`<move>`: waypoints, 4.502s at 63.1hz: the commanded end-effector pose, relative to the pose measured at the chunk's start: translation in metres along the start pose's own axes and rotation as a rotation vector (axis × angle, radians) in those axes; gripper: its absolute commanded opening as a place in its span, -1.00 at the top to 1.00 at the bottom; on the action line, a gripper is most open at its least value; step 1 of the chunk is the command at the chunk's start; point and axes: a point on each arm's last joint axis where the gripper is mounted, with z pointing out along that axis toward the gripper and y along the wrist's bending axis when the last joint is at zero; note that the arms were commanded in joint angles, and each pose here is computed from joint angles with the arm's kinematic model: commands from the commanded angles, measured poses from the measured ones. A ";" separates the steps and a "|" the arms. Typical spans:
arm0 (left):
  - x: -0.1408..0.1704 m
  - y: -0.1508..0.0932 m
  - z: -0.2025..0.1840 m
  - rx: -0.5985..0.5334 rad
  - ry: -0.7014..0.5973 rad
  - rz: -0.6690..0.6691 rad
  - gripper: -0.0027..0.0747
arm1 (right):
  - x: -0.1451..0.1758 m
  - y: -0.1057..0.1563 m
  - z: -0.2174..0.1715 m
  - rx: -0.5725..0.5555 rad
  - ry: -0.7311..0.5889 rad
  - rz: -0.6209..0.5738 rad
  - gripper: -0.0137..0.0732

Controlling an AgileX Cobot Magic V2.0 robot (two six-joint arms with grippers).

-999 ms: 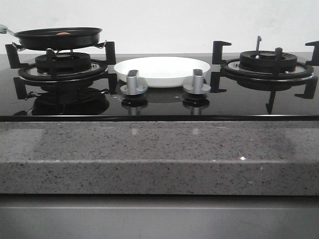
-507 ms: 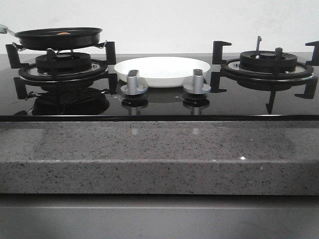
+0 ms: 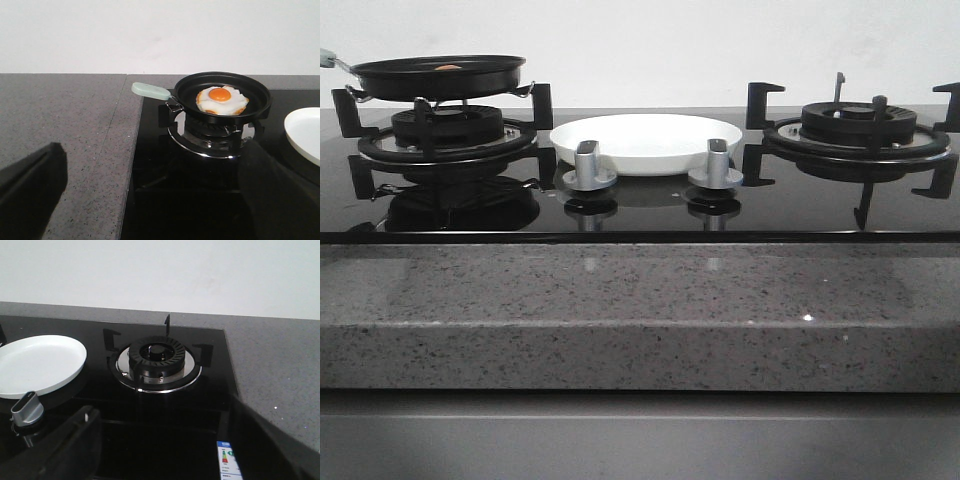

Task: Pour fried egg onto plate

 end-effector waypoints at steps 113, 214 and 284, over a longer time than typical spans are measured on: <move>-0.018 0.000 -0.002 -0.002 -0.109 -0.016 -0.66 | -0.031 0.098 0.394 -0.416 0.944 -0.120 -0.16; -0.018 0.000 -0.002 -0.002 -0.108 -0.016 -0.66 | -0.076 0.094 0.297 -0.505 0.837 0.011 0.82; -0.038 -0.013 0.095 0.127 0.208 -0.514 -0.67 | -0.043 0.092 0.240 -0.490 0.757 0.069 0.82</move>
